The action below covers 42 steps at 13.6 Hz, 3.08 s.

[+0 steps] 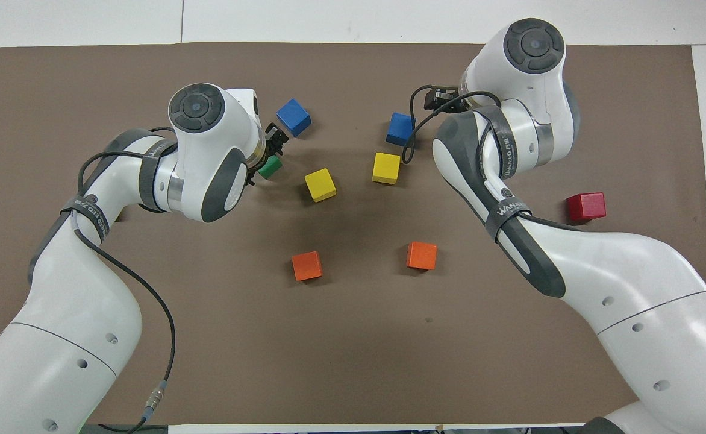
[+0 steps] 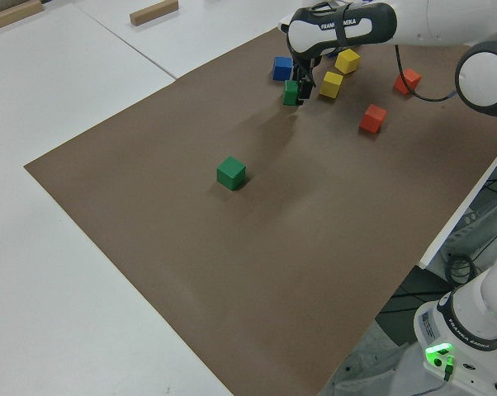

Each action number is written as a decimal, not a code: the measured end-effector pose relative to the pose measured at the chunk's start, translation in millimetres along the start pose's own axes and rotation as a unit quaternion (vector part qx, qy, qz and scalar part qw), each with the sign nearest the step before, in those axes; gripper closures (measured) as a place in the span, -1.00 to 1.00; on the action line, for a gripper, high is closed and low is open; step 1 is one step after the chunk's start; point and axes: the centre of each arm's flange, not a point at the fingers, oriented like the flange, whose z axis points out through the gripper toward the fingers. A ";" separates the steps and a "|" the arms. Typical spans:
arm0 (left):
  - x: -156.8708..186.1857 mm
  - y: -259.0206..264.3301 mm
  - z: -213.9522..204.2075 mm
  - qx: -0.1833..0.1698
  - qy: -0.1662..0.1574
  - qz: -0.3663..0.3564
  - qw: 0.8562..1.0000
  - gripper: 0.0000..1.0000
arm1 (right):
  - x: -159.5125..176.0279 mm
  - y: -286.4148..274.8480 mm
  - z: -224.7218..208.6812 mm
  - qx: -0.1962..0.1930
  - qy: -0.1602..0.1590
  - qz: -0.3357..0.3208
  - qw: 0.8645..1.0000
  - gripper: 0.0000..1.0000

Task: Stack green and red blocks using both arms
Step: 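Lift the green cube with the left gripper while the right gripper lifts red, then carry the green cube over the placed green cube while the right carries red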

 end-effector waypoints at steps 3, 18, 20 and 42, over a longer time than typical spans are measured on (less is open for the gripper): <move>-1.3 -1.9 4.1 0.001 -0.001 0.000 1.000 -0.62 | 3.5 7.6 3.1 -0.002 0.000 0.006 1.000 -1.00; -1.7 3.7 -15.1 0.013 0.014 0.025 0.999 -0.10 | -19.6 19.6 48.3 -0.005 -0.012 0.006 1.000 -1.00; 4.9 0.6 -40.7 0.012 0.020 0.064 0.998 -0.10 | -21.4 20.4 48.8 -0.005 -0.011 0.005 1.000 -0.81; 189.8 -281.2 -71.7 0.037 0.021 0.394 0.918 -0.10 | -32.0 248.7 -37.0 -0.029 -0.037 -0.156 0.987 -0.09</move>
